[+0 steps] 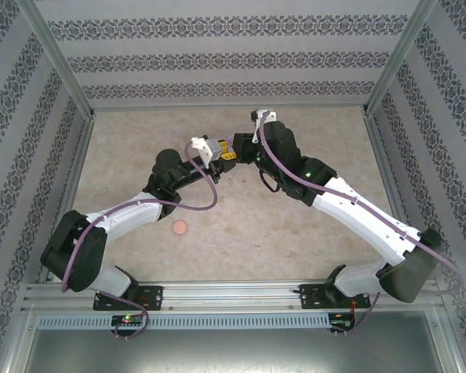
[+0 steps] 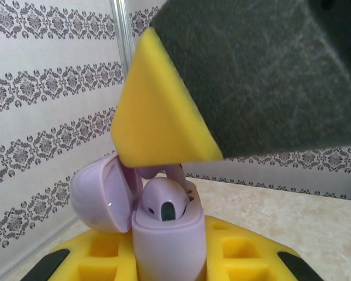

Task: Insert the wireless bluetooth earbuds into the charging case

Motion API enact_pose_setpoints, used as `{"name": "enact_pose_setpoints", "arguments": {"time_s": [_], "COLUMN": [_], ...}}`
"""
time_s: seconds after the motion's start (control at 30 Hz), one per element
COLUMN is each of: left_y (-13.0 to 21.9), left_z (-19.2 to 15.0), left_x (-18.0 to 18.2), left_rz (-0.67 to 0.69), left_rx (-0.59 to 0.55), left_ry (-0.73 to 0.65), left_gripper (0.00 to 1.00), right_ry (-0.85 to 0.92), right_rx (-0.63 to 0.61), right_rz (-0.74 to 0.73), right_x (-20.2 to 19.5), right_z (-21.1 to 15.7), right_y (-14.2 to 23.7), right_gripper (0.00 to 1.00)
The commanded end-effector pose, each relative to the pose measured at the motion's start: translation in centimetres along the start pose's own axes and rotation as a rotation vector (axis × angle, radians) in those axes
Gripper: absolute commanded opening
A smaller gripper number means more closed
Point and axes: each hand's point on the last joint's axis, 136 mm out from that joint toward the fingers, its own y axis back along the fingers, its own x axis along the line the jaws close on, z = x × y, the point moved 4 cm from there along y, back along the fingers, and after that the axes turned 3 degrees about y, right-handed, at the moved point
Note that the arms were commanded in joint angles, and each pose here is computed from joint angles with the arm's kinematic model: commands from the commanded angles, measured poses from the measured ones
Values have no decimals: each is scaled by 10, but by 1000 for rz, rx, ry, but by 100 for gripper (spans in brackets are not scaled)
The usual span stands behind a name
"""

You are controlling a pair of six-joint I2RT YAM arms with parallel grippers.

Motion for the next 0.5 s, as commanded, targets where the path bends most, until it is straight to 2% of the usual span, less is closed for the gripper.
{"name": "enact_pose_setpoints", "arguments": {"time_s": [0.0,0.23,0.47], "left_y": [0,1,0], "left_z": [39,36,31], "left_x": [-8,-9,-10], "left_rz": [-22,-30,-30], "left_rx": [-116,-108,-102], "left_ry": [-73,-67,-57], "left_gripper": [0,0,0], "right_ry": [45,39,-13], "right_rx": [81,84,39], "right_rz": [14,25,49], "right_x": [6,12,13], "right_z": [-23,-16,8], "right_y": [-8,-12,-3], "right_gripper": [15,16,41]}}
